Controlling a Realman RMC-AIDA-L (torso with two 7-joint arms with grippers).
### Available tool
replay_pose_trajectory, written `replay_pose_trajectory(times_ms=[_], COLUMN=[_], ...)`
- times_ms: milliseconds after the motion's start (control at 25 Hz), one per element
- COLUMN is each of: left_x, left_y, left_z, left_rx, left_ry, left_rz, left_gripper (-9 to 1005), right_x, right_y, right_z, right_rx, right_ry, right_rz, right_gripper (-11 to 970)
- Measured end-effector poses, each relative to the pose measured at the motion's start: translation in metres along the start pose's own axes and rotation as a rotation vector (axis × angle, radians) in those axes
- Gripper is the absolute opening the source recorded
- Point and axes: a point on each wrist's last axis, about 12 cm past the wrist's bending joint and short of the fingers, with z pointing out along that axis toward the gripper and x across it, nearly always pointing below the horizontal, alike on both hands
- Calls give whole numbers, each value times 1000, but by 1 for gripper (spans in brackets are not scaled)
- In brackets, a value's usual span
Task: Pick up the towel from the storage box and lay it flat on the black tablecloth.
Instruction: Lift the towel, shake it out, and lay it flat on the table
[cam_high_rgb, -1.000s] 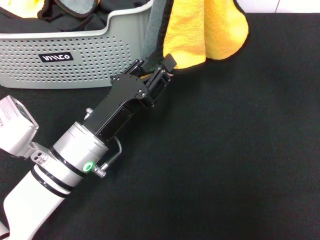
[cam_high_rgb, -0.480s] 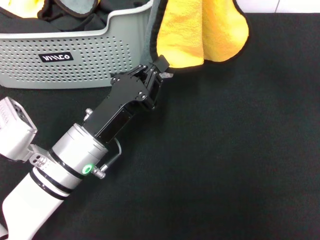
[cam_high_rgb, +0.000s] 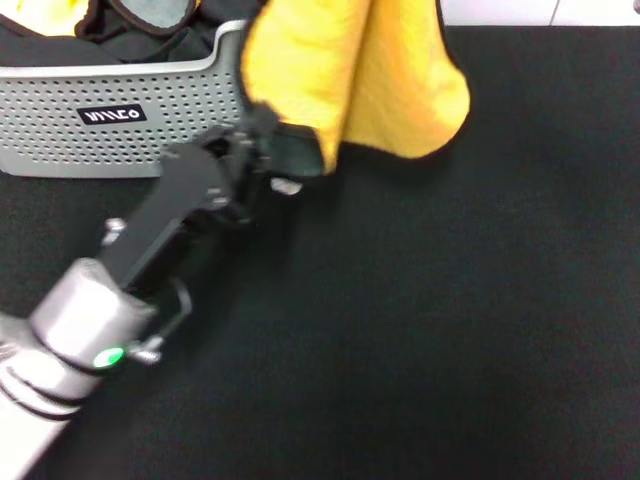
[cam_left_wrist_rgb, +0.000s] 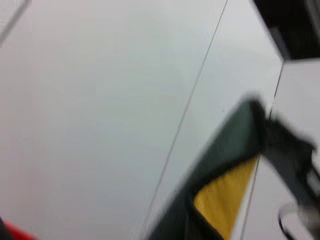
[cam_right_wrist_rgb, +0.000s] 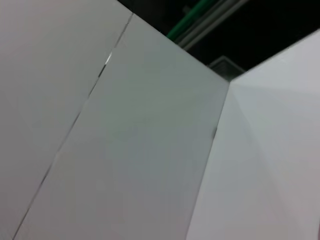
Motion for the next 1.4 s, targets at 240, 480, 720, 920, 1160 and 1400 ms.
replay_pose_trajectory(times_ms=[240, 480, 720, 920, 1160, 1400], left_x=[-43, -65, -76, -78, -82, -81], left_y=[13, 18, 13, -1, -31, -45], left_z=[-38, -45, -61, -84, -107, -120], left_rx=[109, 245, 352, 392, 476, 464], left_ry=[-85, -54, 28, 55, 35, 28], left_rz=[19, -4, -32, -28, -13, -18], left_gripper=[20, 20, 20, 20, 21, 21], right_x=[-12, -44, -78, -101, -126, -113], right_y=[0, 19, 57, 89, 109, 109], right_z=[-33, -58, -89, -122, -152, -186], right_rx=[-14, -74, -118, -170, -286, -212], right_ry=[127, 241, 299, 303, 229, 185], right_rz=[143, 150, 132, 169, 234, 335], right_gripper=[0, 0, 0, 0, 0, 0])
